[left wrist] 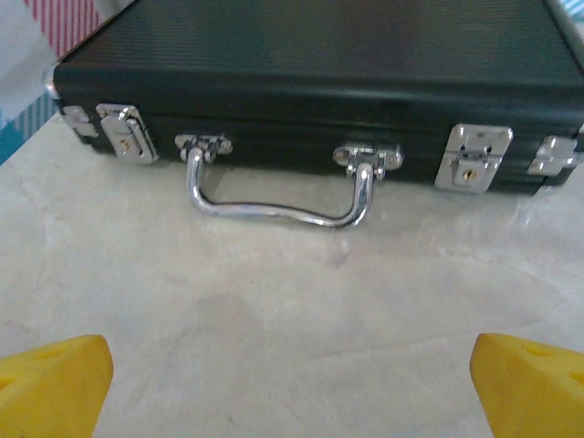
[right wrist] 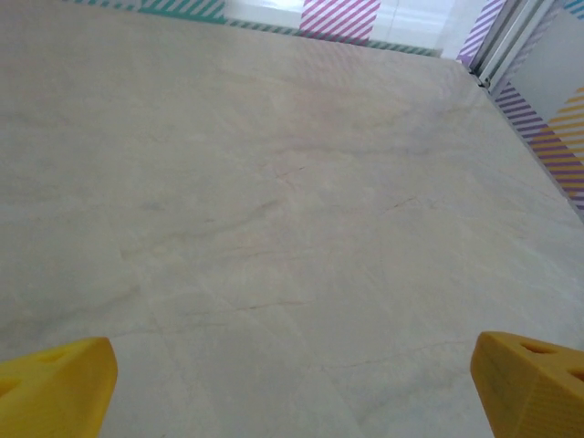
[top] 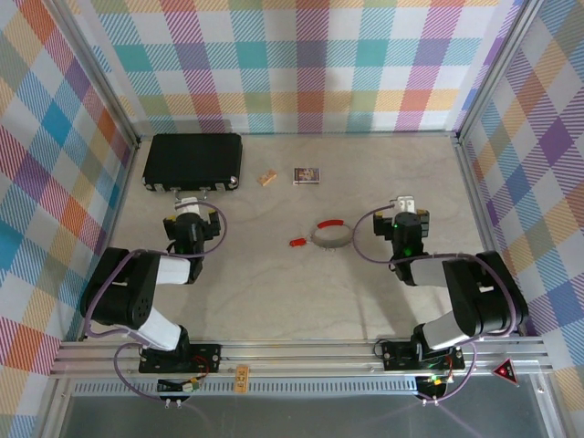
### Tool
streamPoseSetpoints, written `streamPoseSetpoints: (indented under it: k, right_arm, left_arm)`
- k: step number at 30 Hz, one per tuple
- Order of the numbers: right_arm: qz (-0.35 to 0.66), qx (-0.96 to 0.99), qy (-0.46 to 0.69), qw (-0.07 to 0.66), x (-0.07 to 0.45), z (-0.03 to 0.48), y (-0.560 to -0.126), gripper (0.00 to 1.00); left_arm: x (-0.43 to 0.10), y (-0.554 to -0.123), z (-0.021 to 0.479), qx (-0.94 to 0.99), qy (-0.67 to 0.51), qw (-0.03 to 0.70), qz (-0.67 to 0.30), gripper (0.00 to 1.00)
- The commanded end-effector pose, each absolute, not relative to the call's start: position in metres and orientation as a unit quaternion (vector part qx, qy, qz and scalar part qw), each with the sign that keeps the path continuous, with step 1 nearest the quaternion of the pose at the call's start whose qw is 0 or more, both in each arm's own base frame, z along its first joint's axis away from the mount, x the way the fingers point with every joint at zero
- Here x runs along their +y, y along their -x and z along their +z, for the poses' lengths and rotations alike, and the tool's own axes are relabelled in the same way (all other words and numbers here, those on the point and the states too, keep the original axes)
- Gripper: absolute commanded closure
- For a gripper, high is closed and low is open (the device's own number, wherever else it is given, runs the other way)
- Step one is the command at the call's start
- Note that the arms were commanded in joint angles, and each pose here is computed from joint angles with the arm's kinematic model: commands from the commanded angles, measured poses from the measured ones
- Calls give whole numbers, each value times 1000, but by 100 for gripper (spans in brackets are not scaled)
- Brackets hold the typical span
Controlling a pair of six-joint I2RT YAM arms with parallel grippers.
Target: Put the keys on the keyring
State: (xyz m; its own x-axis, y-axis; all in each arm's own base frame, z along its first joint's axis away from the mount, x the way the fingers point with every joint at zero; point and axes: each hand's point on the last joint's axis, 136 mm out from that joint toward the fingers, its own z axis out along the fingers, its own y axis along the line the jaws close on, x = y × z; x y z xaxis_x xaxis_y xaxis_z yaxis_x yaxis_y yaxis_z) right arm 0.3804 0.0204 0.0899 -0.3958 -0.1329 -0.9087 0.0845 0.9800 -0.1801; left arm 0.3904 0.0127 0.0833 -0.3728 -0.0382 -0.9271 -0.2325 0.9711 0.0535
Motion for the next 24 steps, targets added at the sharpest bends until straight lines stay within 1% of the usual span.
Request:
streamPoseSetpoints:
  k: [1, 4, 5, 7, 12, 19, 21, 24]
  right_arm:
    - [-23, 808, 8, 589, 24, 109, -390, 1]
    - [18, 814, 10, 580, 23, 99, -391, 1]
    - [21, 808, 14, 589, 23, 96, -394, 1]
    - [27, 822, 17, 569, 25, 92, -393, 1]
    - [29, 819, 14, 573, 22, 93, -396, 1]
    - [29, 822, 9, 569, 21, 92, -396, 1]
    - [29, 821, 9, 570, 21, 93, -397, 1]
    - [29, 821, 9, 569, 21, 93, -397, 1]
  left_arm:
    - [-1, -393, 86, 817, 65, 572, 23, 0]
    - [2, -393, 85, 815, 72, 574, 27, 0]
    - [6, -393, 87, 811, 81, 578, 35, 0]
    - [13, -392, 87, 809, 101, 576, 49, 0]
    - [13, -393, 87, 810, 98, 575, 49, 0]
    - [6, -396, 85, 817, 80, 569, 39, 0]
    - [-7, -399, 83, 825, 48, 563, 17, 0]
    - [-10, -399, 83, 826, 41, 562, 12, 0]
